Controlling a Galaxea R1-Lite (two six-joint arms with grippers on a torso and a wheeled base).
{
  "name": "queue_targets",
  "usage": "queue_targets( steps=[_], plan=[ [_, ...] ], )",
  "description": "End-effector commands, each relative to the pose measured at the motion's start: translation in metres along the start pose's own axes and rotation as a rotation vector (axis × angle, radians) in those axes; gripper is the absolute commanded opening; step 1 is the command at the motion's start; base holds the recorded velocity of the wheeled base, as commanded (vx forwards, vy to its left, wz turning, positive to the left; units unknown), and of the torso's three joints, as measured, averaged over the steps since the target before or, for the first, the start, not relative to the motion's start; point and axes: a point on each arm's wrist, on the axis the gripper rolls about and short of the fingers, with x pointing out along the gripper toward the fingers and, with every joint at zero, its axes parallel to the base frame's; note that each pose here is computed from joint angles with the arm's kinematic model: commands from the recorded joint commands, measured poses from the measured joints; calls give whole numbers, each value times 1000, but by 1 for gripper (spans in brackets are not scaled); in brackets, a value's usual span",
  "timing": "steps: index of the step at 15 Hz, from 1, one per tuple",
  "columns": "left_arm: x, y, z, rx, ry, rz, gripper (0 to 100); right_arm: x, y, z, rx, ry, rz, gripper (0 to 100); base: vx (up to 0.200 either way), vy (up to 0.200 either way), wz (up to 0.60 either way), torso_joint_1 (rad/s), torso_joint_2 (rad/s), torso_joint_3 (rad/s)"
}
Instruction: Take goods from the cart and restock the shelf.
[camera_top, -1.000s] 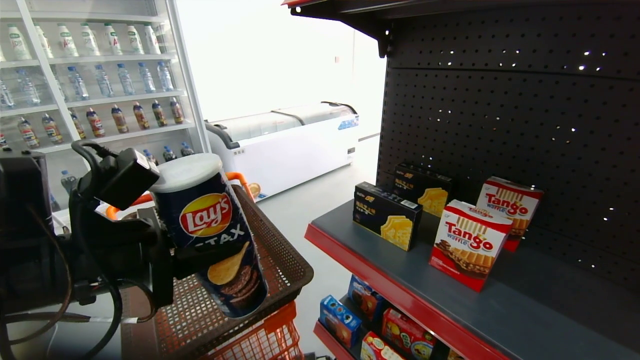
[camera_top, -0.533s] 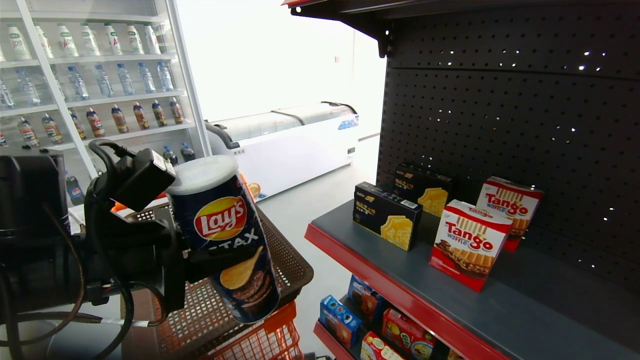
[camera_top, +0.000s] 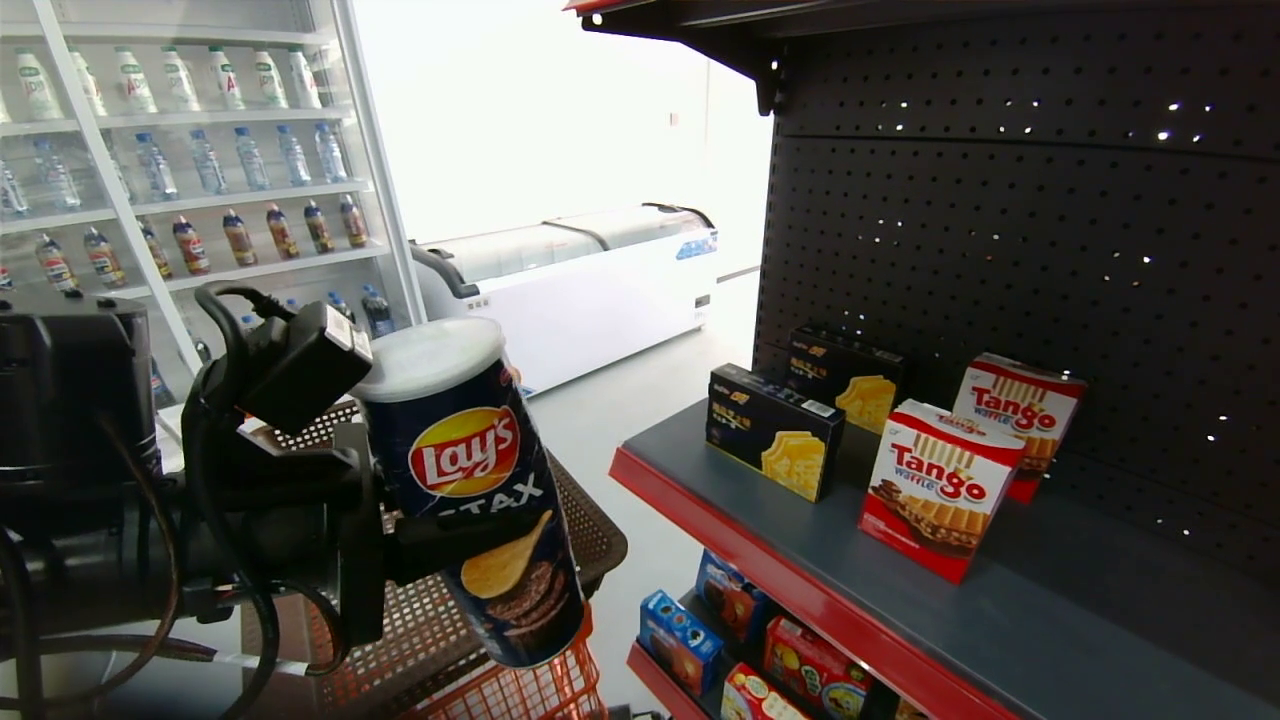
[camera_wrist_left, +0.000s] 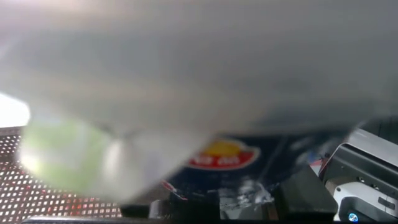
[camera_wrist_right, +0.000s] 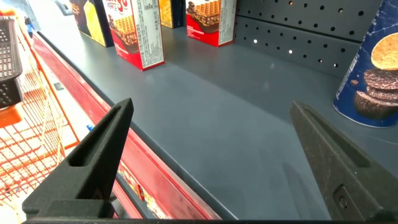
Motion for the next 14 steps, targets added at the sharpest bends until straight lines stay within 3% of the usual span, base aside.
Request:
queue_targets(
  steps=[1,14],
  plan=[
    [1,-1,-1,-1,4,-6,0,0,0,0,0,0,0,100,0,0,0,0,0,0],
    [5,-2,1,5,3,-21,0,0,0,0,0,0,0,100,0,0,-600,2,3,3]
  ],
)
